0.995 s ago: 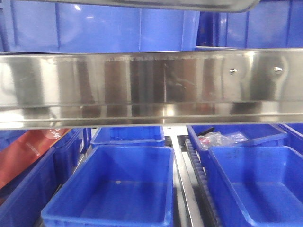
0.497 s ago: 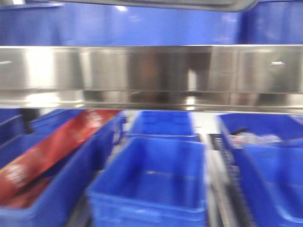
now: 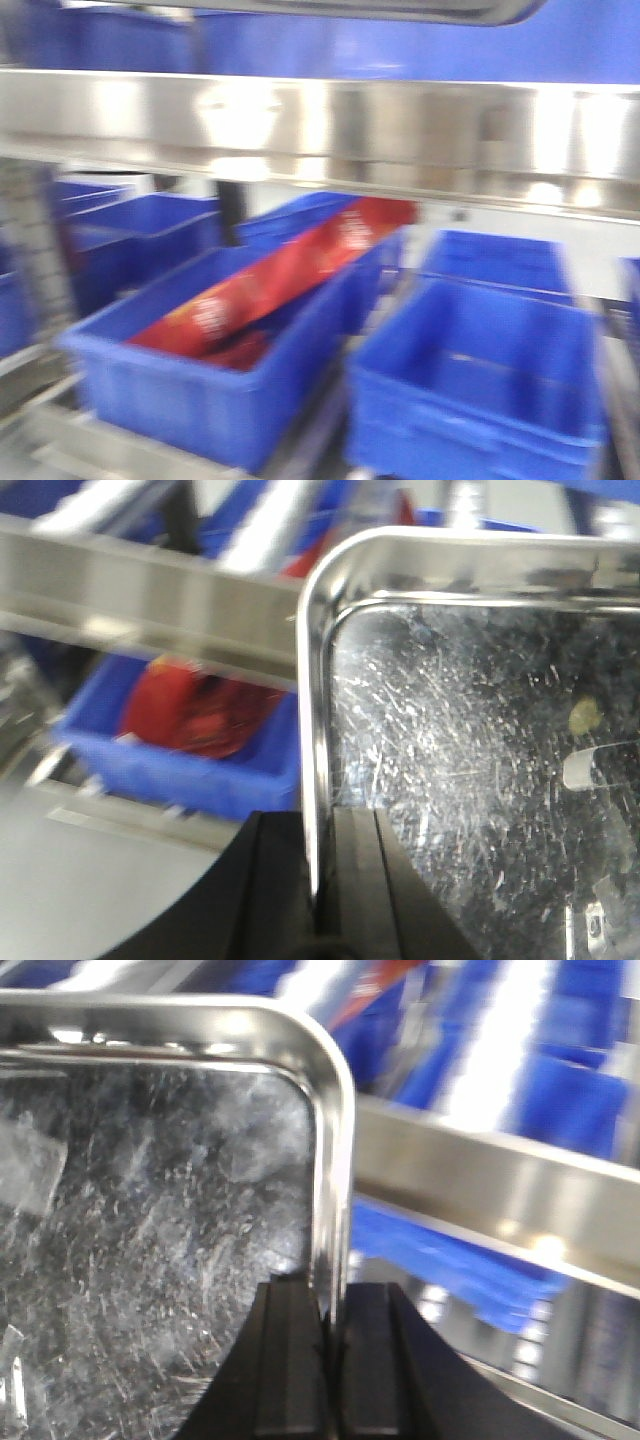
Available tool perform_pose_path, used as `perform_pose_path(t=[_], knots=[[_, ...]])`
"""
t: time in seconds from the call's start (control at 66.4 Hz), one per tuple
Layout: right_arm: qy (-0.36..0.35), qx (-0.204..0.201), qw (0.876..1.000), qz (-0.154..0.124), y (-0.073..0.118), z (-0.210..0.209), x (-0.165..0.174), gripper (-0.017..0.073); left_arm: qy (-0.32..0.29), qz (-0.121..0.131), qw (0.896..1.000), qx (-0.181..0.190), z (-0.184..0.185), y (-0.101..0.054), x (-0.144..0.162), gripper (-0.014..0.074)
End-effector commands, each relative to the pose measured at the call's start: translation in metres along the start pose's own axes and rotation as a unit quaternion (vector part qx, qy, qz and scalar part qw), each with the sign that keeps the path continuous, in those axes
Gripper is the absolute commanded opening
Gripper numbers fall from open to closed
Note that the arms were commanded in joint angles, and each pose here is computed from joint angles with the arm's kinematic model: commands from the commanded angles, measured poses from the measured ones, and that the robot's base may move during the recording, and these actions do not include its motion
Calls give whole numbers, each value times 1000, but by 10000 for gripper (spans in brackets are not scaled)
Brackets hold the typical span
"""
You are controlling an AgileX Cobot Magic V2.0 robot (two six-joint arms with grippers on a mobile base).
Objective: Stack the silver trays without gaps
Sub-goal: 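Drive the base away from the rack holding the tray aloft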
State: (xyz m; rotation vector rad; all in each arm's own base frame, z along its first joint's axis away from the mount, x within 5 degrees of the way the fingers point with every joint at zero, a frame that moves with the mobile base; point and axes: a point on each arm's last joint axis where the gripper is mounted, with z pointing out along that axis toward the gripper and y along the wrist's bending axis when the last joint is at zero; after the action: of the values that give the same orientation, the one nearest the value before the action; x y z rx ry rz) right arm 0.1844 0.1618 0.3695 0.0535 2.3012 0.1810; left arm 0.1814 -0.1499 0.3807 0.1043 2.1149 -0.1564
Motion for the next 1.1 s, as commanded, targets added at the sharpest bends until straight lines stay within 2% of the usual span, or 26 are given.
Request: perform_pose_path(t=[0.0,1.085], knots=[[-20,-15,1000,-14,3,-2,-3,-22,-19,3,1000,16,-4,-3,-5,-15],[-20,-15,1000,-14,3,-2,-3,-22,-19,3,1000,16,-4,-3,-5,-15]])
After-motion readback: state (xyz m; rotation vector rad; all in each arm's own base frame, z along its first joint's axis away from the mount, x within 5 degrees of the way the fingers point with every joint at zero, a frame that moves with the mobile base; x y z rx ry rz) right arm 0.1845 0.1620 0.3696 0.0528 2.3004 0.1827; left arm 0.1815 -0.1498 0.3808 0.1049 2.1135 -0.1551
